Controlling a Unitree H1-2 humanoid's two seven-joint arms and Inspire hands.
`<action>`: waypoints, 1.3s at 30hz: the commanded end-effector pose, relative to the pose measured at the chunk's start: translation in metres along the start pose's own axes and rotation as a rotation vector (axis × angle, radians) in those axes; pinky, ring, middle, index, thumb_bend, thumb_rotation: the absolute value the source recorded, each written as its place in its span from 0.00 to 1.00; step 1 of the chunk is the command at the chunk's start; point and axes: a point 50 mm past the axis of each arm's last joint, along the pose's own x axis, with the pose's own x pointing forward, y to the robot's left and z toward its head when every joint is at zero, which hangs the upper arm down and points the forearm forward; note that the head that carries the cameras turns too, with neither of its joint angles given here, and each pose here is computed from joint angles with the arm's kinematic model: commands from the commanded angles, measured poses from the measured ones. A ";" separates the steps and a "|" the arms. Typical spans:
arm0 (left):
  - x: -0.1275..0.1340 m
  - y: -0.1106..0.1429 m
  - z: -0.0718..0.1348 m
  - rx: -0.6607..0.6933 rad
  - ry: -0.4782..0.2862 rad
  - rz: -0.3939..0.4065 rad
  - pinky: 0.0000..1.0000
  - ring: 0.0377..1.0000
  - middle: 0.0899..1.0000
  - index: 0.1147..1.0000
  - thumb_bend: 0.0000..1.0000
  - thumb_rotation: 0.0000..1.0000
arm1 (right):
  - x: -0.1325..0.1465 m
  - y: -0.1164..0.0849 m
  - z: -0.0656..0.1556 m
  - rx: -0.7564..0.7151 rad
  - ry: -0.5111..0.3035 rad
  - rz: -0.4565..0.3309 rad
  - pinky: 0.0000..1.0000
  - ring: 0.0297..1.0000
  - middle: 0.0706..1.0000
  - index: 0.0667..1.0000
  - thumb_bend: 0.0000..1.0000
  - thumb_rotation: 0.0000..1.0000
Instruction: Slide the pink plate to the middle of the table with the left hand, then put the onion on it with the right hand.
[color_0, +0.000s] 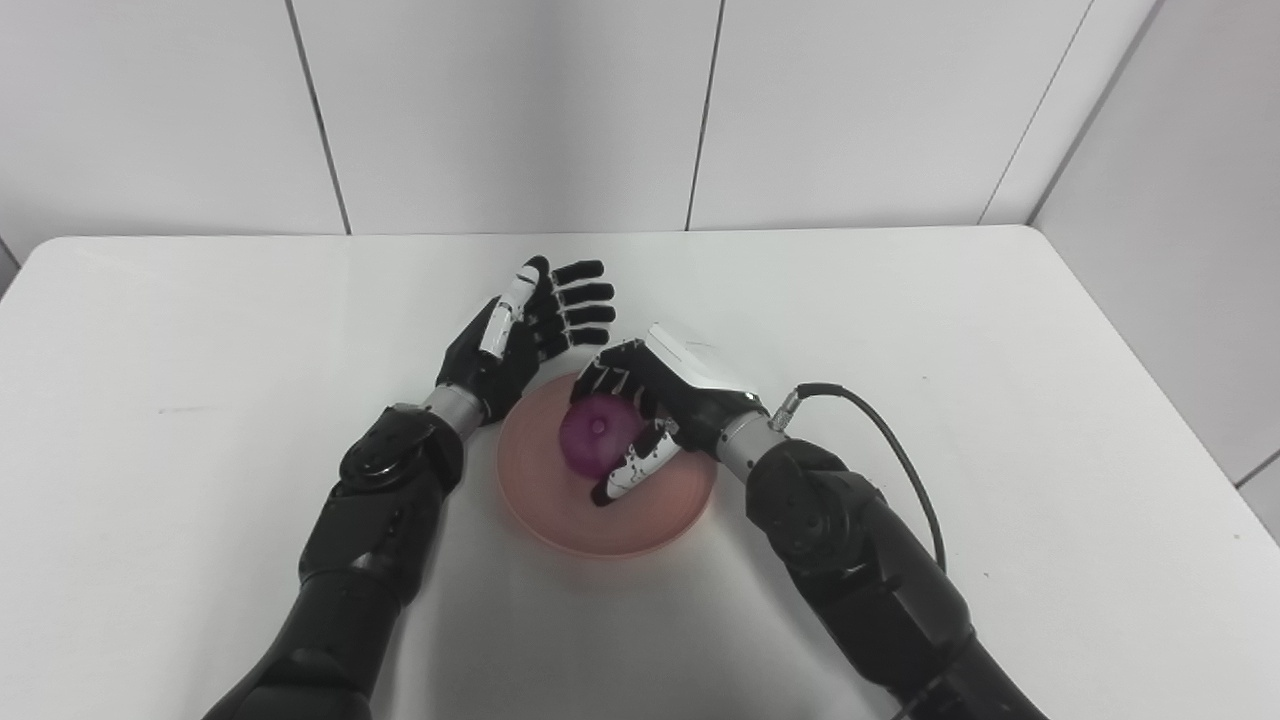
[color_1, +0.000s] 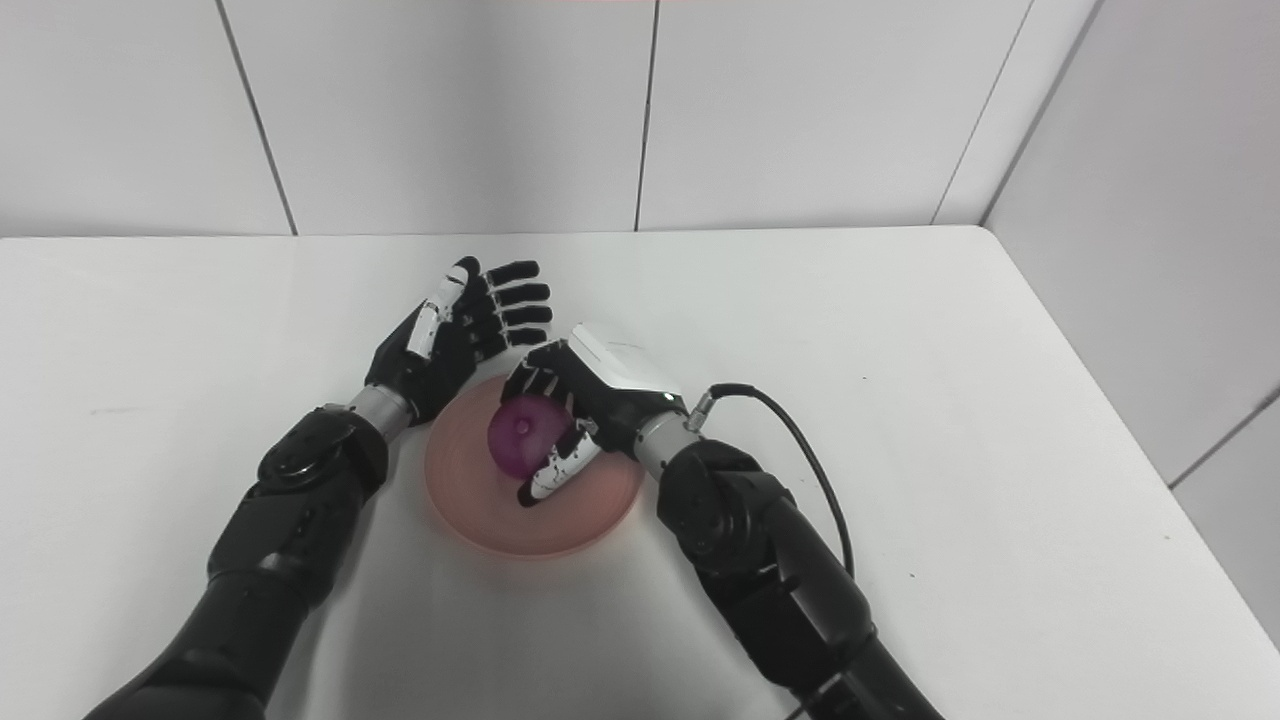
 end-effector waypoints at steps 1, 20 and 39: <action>0.003 -0.004 0.001 0.005 0.007 -0.013 0.67 0.70 0.70 0.67 0.34 1.00 | 0.002 -0.011 0.009 -0.025 -0.063 -0.043 0.39 0.46 0.43 0.48 0.53 0.00; 0.003 -0.005 0.002 0.001 0.006 -0.014 0.68 0.70 0.70 0.67 0.34 1.00 | -0.002 -0.010 0.014 -0.056 -0.015 -0.003 0.45 0.55 0.62 0.64 0.92 0.23; 0.003 -0.004 0.002 0.018 0.004 -0.016 0.68 0.69 0.69 0.66 0.35 1.00 | -0.008 -0.011 0.016 -0.075 -0.038 0.074 0.73 0.81 0.84 0.86 1.00 0.42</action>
